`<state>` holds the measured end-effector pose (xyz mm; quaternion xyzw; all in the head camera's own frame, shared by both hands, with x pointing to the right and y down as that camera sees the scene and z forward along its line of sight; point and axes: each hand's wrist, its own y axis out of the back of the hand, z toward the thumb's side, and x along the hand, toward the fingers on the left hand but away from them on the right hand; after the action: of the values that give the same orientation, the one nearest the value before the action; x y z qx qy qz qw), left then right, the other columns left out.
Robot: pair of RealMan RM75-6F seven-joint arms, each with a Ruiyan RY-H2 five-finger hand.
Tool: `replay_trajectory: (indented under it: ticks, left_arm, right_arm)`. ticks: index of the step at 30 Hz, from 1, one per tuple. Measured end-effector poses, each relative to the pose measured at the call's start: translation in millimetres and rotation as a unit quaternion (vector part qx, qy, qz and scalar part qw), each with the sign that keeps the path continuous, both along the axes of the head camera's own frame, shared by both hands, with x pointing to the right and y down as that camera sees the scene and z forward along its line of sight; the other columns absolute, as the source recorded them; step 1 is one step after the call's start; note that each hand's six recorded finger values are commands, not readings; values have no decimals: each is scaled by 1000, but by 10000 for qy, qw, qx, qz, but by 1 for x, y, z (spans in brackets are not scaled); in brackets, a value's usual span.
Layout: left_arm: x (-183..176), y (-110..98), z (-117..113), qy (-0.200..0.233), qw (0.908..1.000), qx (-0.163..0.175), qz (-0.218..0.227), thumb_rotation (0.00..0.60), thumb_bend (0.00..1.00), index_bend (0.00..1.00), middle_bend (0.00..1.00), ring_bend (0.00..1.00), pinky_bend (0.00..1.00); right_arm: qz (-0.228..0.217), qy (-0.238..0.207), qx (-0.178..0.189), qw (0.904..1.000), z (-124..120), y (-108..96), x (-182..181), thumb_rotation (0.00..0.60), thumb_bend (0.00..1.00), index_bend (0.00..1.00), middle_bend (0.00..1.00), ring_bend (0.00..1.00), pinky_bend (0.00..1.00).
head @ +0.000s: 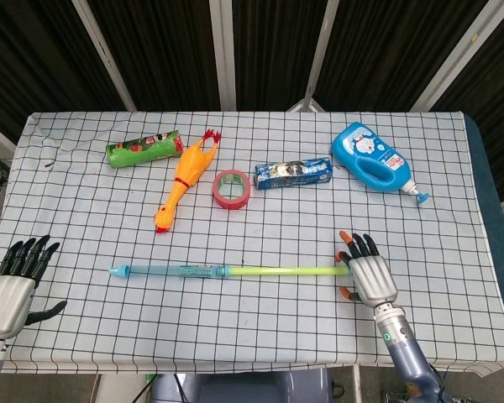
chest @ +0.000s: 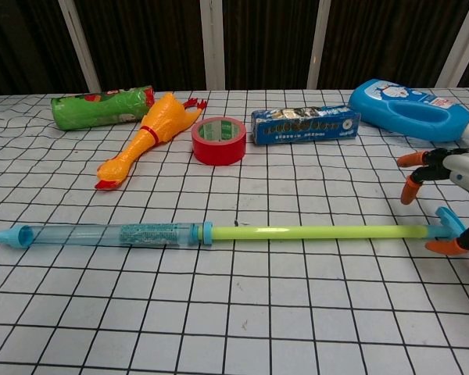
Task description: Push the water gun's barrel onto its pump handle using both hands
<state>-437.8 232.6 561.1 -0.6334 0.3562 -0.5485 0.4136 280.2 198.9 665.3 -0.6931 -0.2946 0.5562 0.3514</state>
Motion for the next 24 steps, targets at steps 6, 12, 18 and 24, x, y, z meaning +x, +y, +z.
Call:
replay_trajectory:
  ticks: [6,12,18,24]
  left_arm:
    - [1,0,0,20,10000,9,19,600,121,0,0,0,0]
    - [1,0,1,18,10000,5,25,600,120,0,0,0,0]
    - [1,-1,1,12,10000,10,26,600,121,0,0,0,0]
    - [0,-1,1,13,10000,28,6,600,120,0,0,0,0]
  right_arm:
    - [114,83,35,9999,10,-8,4,600,245,431,277,46,0]
    - [143,146,-11,9998,17,-7,8,600,244,440,334,71,0]
    - [153,194,-56,9997,23,-5,9,600,243,511,372,95,0]
    - [215,263,-72,9994,29,-7,13,600,242,541,394,111,0]
